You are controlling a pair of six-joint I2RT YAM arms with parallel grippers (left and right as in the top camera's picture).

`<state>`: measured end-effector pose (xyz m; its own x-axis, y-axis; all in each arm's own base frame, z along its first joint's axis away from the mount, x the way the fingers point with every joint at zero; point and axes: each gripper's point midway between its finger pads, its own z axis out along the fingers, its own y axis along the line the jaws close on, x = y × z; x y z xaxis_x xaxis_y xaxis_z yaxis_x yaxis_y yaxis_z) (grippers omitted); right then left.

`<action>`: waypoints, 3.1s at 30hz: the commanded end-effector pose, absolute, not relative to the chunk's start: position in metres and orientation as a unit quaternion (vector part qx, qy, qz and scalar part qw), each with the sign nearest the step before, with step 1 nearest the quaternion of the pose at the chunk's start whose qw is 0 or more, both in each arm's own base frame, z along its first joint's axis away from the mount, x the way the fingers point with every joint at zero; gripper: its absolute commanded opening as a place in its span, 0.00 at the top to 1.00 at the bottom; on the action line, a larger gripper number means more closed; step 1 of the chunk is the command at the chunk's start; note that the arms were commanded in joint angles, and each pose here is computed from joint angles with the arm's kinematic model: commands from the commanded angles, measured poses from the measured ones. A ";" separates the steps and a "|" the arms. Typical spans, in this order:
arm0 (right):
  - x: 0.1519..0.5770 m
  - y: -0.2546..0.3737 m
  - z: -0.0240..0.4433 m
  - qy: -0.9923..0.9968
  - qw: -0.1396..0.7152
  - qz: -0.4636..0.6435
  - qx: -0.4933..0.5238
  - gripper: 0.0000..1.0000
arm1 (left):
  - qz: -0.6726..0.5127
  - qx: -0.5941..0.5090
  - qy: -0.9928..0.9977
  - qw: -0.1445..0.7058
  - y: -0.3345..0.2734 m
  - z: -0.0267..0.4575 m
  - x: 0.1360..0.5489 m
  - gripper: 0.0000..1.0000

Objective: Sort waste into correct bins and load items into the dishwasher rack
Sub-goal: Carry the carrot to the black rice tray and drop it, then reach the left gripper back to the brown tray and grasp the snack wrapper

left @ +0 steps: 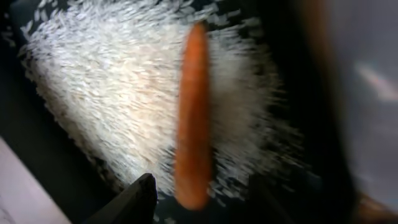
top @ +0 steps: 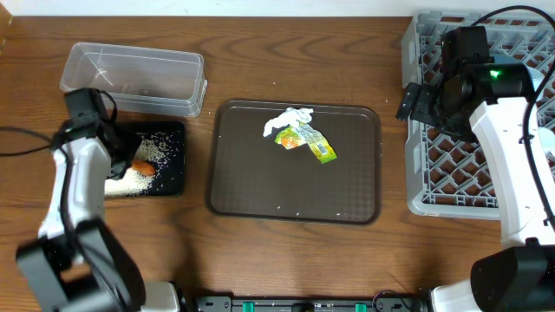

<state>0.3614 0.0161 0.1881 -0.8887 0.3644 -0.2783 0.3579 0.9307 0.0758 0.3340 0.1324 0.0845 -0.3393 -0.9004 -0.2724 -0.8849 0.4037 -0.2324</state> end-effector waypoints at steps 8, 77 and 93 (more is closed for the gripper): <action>0.363 0.012 0.188 0.971 0.146 0.009 0.191 0.01 | -0.257 -0.420 0.837 0.241 0.025 0.182 0.357 0.28; 0.363 0.012 0.188 0.971 0.146 0.009 0.191 0.01 | -0.248 -0.270 0.911 0.190 -0.291 0.045 0.376 0.94; 0.363 0.012 0.188 0.971 0.146 0.009 0.191 0.01 | -0.257 -0.284 0.886 0.260 -0.211 0.146 0.393 0.94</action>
<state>0.3615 0.0161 0.1880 -0.8887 0.3644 -0.2783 0.3579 0.9307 0.0758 0.3857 -0.2251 0.1339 -0.7236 -0.6291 -0.2840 -0.3751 0.7038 -0.6033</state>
